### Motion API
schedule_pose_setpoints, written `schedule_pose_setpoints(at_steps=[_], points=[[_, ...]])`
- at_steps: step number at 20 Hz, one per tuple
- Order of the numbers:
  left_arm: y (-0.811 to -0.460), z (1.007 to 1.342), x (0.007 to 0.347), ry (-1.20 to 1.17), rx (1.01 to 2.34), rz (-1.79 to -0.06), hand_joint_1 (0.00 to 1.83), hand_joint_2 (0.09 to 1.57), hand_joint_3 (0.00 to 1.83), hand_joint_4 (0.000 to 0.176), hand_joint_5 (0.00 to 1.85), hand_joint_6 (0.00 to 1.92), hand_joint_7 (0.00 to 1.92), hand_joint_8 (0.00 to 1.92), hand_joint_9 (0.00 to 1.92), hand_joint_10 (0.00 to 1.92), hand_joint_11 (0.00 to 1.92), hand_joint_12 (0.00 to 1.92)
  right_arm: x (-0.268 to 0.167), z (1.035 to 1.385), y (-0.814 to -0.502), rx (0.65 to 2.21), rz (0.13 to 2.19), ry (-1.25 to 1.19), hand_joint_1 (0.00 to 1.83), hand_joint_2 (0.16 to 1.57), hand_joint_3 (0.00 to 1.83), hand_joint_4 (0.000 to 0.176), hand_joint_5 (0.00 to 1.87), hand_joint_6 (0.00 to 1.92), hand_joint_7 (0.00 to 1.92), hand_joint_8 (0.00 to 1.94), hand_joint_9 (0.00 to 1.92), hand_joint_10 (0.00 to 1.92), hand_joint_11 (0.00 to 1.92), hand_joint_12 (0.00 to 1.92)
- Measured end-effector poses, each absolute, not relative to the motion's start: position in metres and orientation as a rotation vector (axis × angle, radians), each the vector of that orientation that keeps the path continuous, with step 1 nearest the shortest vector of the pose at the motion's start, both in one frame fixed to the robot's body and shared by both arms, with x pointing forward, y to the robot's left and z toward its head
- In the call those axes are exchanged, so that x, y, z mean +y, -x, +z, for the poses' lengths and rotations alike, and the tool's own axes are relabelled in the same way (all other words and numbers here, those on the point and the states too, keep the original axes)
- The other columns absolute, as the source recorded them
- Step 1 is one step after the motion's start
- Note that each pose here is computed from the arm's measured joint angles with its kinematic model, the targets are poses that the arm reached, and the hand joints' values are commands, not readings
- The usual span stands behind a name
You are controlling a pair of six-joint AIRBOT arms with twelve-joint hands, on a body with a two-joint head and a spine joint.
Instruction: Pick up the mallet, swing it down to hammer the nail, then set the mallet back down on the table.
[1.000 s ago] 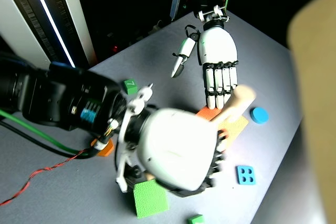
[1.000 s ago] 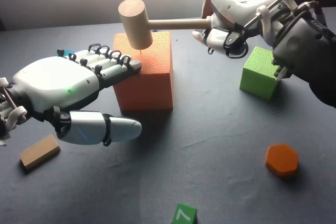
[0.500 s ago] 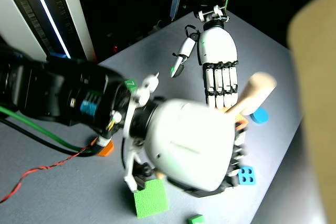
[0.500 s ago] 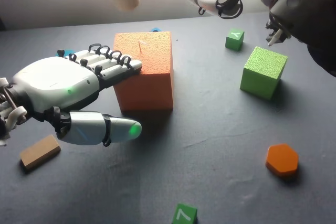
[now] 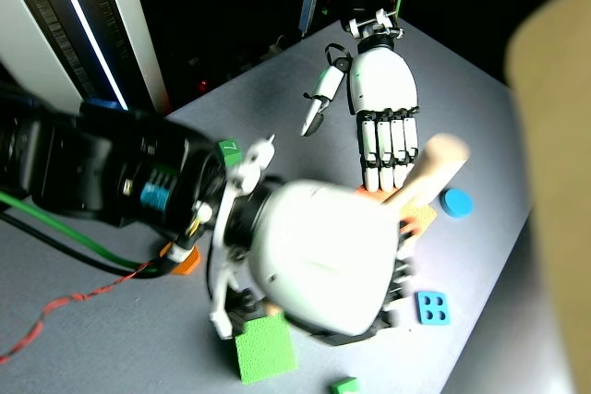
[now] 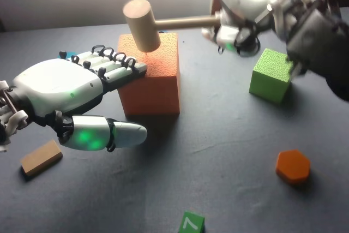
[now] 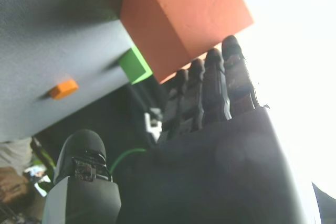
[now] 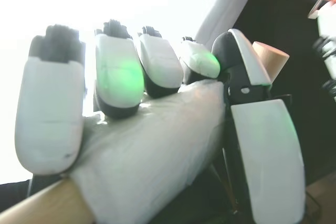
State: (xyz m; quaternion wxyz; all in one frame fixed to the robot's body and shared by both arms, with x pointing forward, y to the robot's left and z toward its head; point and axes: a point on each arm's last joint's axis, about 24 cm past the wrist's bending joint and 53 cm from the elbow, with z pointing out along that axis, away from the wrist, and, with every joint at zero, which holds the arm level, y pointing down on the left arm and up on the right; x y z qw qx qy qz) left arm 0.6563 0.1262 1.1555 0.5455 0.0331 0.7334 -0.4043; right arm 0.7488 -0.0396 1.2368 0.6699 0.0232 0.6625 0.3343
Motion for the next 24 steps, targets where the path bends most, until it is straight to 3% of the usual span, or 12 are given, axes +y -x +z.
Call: schedule_pose_setpoints(at_steps=[5,11,18,24], points=[[-0.656,1.156,0.126,-0.078,1.738,-0.959,0.00,1.15,0.00,0.000,0.10,0.00,0.11,0.00,0.09,0.00,0.02,0.13,-0.053,1.213,-0.751,1.518,0.709,-0.065,0.59,1.53,0.00,0.176,1.37,1.92,1.59,1.94,1.73,1.92,1.90,1.92],[-0.656,1.156,0.126,-0.078,1.739,-0.959,0.00,1.16,0.00,0.000,0.10,0.00,0.10,0.00,0.09,0.00,0.02,0.14,-0.051,1.220,-0.751,1.507,0.698,-0.035,0.57,1.52,0.00,0.176,1.39,1.92,1.60,1.94,1.74,1.92,1.91,1.92],[-0.656,1.156,0.126,-0.078,1.739,-0.959,0.00,1.16,0.00,0.000,0.10,0.01,0.11,0.00,0.09,0.00,0.02,0.15,-0.054,1.261,-0.750,1.443,0.727,-0.043,0.54,1.53,0.00,0.176,1.40,1.92,1.61,1.94,1.74,1.92,1.91,1.92],[-0.656,1.155,0.126,-0.078,1.739,-0.959,0.00,1.15,0.00,0.000,0.10,0.00,0.10,0.00,0.08,0.00,0.01,0.16,-0.066,1.279,-0.724,1.437,0.749,-0.016,0.56,1.53,0.00,0.176,1.39,1.92,1.60,1.94,1.73,1.92,1.91,1.92]])
